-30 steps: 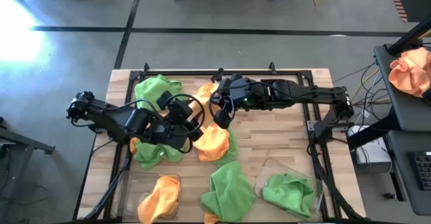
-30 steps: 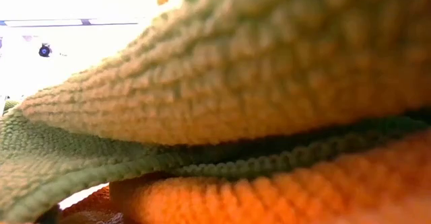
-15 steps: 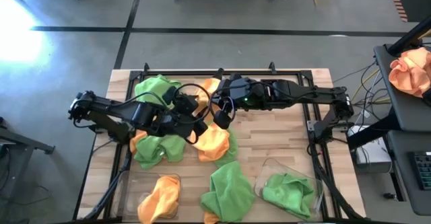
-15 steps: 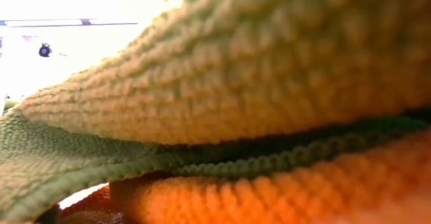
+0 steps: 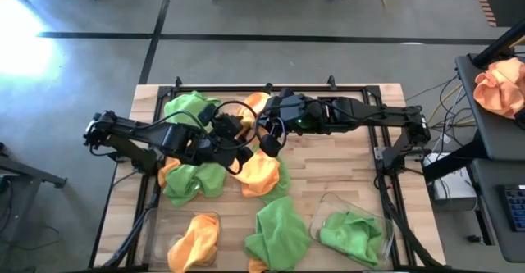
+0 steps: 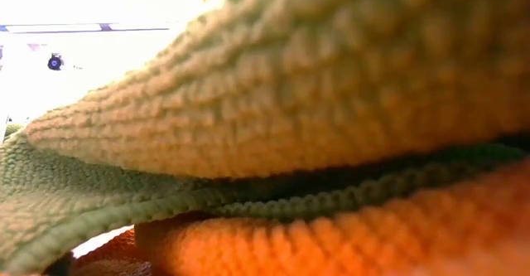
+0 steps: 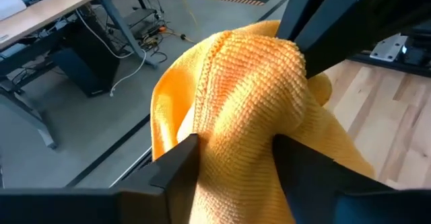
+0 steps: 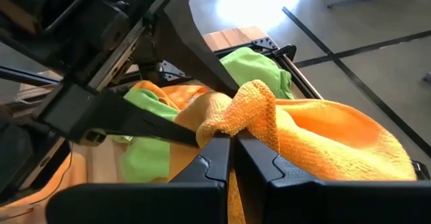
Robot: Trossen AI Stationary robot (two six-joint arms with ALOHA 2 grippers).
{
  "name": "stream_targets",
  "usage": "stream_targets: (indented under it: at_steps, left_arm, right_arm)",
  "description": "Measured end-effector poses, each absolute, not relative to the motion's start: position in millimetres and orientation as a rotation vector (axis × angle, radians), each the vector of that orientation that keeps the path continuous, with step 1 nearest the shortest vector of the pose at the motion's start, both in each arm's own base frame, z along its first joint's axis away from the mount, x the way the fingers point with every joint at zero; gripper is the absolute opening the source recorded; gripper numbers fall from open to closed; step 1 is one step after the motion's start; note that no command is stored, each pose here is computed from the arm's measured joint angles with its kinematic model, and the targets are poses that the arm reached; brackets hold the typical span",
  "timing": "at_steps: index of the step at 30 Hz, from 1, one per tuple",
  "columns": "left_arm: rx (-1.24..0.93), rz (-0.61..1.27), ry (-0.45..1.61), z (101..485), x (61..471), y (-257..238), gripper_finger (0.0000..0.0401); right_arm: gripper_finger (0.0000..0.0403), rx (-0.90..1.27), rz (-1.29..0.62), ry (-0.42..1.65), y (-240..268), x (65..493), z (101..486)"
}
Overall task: Sort microfiber towel by color & place in baskets
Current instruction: Put the orange microfiber cloth into the left transparent bin
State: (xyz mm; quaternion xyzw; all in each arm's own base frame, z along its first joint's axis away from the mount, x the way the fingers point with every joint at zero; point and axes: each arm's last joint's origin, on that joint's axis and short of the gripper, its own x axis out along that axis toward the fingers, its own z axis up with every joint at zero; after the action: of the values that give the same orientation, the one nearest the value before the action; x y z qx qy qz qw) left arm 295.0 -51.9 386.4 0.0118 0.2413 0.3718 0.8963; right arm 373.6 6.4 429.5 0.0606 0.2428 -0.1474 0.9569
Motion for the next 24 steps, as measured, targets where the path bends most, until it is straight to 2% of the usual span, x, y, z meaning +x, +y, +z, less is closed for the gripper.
stream_targets:
  at_steps: [10,17,24]
  left_arm:
    - [0.028,0.77,0.502,386.4,295.0,-51.7,0.0076]
    - [0.029,0.77,0.502,386.3,295.0,-51.7,0.0047]
    - [0.03,0.77,0.504,386.2,294.8,-51.8,0.0041]
  right_arm:
    - [0.0009,0.123,-0.299,0.492,6.4,373.6,429.5]
    - [0.0009,0.108,-0.295,0.495,6.4,373.6,429.5]
    - [0.0018,0.082,-0.29,0.499,6.3,373.6,429.5]
